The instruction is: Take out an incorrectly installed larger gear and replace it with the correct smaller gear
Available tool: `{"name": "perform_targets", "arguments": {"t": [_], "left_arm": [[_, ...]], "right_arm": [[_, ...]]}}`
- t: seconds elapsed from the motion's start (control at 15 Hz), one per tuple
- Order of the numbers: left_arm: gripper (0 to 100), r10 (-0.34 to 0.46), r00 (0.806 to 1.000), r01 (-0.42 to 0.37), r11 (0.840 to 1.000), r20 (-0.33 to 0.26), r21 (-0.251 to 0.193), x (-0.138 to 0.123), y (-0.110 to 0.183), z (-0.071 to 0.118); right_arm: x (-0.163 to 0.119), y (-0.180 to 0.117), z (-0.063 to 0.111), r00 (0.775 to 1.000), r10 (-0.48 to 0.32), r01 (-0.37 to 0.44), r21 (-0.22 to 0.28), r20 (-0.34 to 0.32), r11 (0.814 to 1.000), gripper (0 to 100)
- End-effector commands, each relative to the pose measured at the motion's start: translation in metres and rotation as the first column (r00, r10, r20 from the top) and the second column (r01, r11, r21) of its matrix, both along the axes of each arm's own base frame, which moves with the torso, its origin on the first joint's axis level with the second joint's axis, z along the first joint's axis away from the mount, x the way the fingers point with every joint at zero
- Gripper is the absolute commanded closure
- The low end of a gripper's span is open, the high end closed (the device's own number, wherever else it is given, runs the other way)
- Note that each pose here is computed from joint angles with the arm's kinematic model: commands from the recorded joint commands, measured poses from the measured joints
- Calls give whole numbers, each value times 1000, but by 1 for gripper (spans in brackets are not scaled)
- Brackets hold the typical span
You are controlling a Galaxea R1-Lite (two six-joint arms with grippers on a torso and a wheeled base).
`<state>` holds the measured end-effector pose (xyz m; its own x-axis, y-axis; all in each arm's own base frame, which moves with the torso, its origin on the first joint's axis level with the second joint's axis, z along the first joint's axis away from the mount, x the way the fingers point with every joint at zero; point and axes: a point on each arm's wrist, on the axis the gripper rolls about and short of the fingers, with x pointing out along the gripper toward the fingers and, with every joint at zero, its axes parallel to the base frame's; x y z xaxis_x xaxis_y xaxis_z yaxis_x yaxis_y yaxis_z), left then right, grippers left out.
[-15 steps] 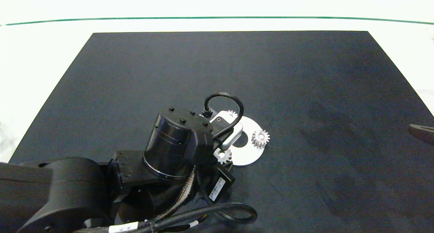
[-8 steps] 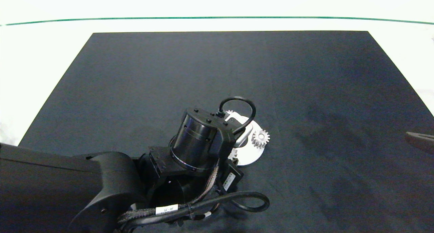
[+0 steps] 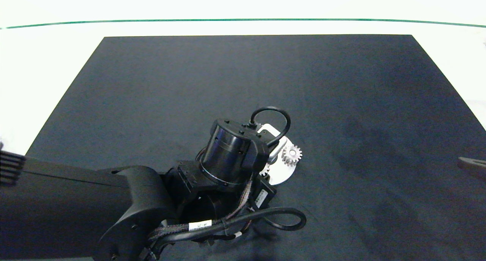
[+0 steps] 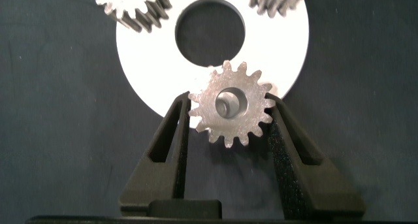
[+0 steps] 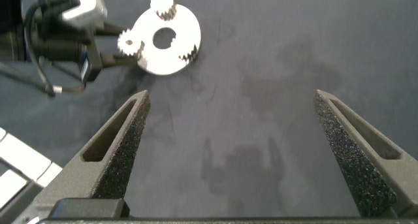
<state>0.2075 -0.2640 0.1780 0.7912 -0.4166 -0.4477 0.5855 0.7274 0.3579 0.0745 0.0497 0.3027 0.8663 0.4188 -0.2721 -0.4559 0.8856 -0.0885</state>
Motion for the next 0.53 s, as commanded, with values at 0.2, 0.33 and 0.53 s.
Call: {"name": "perform_targets", "arguments": {"t": [0.2, 0.33, 0.53], "left_arm": [[81, 23, 1000, -23, 1000, 20, 0, 8, 6, 5], [81, 28, 999, -28, 1000, 30, -8, 6, 11, 12], [81, 32, 999, -32, 999, 30, -11, 4, 15, 13]], "right_arm": [[-1, 0, 0, 1000, 2, -2, -5, -5, 1000, 0], [0, 1, -1, 1000, 14, -14, -7, -8, 1000, 0], [0, 2, 0, 1000, 13, -13, -3, -10, 1000, 0]]}}
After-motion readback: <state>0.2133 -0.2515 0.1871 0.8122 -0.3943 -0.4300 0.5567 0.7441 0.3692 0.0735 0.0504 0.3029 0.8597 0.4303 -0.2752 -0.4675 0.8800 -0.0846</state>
